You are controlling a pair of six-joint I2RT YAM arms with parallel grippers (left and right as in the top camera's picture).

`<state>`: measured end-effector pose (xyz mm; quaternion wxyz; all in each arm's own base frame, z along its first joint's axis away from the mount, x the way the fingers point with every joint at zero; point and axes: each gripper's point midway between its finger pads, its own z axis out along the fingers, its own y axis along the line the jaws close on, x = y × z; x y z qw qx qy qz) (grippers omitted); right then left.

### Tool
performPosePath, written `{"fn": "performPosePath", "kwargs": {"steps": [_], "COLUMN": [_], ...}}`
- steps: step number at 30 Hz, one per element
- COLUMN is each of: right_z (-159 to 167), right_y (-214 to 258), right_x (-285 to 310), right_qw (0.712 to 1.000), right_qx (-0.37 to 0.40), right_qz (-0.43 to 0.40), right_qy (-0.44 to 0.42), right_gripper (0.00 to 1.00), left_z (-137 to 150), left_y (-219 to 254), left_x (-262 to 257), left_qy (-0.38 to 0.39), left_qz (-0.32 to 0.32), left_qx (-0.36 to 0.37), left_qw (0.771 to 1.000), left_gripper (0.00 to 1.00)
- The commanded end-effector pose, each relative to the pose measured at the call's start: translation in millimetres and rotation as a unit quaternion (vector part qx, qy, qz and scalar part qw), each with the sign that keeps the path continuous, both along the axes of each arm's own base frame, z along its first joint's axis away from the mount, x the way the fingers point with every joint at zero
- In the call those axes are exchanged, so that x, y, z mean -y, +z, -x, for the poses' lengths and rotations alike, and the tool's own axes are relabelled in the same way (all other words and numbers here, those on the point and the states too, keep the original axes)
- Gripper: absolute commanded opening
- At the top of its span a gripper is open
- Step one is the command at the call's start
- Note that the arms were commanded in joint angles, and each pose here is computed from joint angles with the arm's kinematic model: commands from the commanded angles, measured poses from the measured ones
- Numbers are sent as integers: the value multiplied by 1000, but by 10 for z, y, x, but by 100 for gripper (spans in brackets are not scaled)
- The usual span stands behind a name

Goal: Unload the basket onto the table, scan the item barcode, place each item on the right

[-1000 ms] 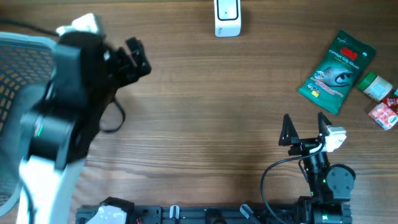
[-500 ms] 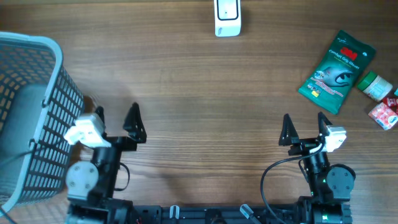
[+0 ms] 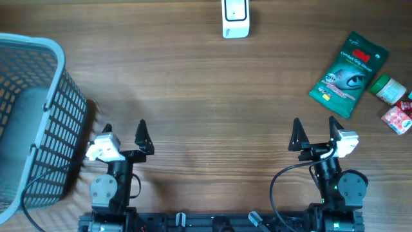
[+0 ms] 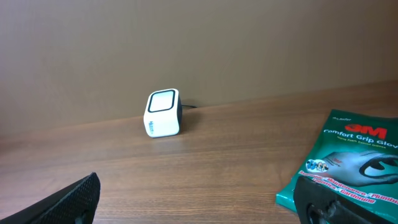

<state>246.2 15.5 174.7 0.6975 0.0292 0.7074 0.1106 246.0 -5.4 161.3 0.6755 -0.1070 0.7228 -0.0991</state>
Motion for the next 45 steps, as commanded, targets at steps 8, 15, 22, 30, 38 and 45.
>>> {"fn": "performPosePath", "kwargs": {"steps": [8, 15, 22, 30, 38, 45], "right_z": [2, 2, 2, 2, 2, 2], "right_y": [27, 27, 27, 27, 27, 27], "right_x": [47, 47, 47, 47, 47, 47], "right_qw": [1000, 1000, 1000, 1000, 1000, 1000], "right_qx": [6, 6, 6, 6, 6, 6], "right_qz": [-6, -5, -6, -6, -6, -5], "right_qy": [-12, -12, -12, -12, -12, -12], "right_gripper": [100, 100, 100, 100, 100, 100], "left_z": [0, -1, -1, -1, -2, -2], "left_y": [-17, -13, -13, -14, -18, -21], "left_x": [-29, -30, -30, -30, -30, -29], "left_qy": [6, 6, 6, 6, 6, 6], "left_qz": [-19, -20, -20, -20, -20, -20], "left_qx": [3, 3, 3, 3, 2, 2], "left_qw": [1000, 1000, 1000, 1000, 1000, 1000], "left_gripper": [100, 100, 100, 100, 100, 100]}}
